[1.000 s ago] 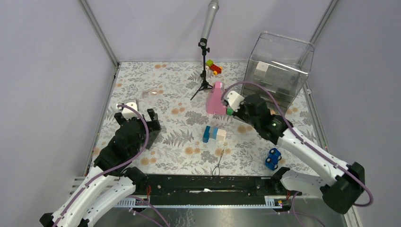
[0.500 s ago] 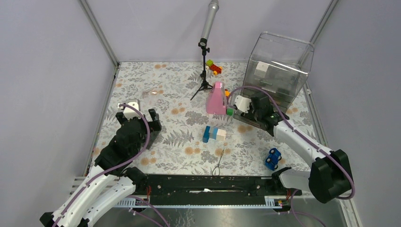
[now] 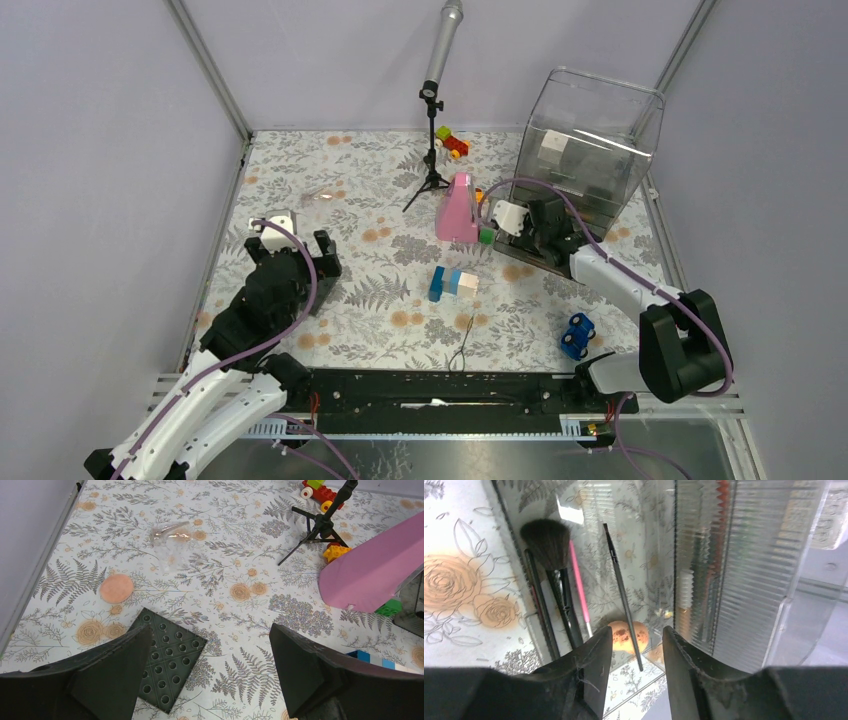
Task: Organize the makeup
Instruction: Place the makeup tool in the drawer, then pick up the makeup tool from the center of the board.
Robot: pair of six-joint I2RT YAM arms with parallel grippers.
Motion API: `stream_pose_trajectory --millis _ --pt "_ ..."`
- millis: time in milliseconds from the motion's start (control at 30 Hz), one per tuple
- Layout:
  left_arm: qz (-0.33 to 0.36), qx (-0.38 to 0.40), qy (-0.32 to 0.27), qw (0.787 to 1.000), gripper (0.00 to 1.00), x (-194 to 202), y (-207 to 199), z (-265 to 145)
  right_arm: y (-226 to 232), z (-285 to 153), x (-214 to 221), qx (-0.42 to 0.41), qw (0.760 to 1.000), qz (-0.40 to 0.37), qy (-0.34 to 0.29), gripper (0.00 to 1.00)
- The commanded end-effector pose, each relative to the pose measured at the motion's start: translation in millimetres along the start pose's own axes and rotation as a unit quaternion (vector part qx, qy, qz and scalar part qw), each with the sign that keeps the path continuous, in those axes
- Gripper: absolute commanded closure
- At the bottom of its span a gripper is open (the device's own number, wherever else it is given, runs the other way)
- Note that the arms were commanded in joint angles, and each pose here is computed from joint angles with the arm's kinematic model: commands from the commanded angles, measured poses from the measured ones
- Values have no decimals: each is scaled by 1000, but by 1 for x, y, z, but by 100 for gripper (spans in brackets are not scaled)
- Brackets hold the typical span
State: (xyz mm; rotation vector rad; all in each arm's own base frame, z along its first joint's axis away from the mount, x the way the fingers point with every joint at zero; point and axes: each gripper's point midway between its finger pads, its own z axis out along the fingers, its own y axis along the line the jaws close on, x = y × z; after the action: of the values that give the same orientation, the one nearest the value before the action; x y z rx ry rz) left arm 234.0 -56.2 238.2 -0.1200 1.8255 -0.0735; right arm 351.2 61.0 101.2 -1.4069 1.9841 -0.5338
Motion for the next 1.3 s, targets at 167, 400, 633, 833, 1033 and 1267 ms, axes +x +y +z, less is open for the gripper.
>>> stream_pose_trajectory --millis 167,400,633,833,1033,1267 --pt "-10 -27 -19 999 1 -11 4 6 -81 -53 -52 169 933 269 -168 32" --pt "15 -116 14 993 1 -13 18 20 -73 -77 -61 113 814 544 -169 27" --pt "-13 -174 76 982 1 -20 43 78 -27 -81 -77 -11 770 624 -133 25" --pt "-57 -233 133 962 8 -3 88 132 -15 -92 -72 -20 770 617 -161 23" --pt "-58 -264 179 946 19 23 111 174 -6 -92 -75 -43 773 614 -156 22" --pt "-35 -276 243 929 29 71 131 205 1 -92 -76 -57 769 617 -157 20"
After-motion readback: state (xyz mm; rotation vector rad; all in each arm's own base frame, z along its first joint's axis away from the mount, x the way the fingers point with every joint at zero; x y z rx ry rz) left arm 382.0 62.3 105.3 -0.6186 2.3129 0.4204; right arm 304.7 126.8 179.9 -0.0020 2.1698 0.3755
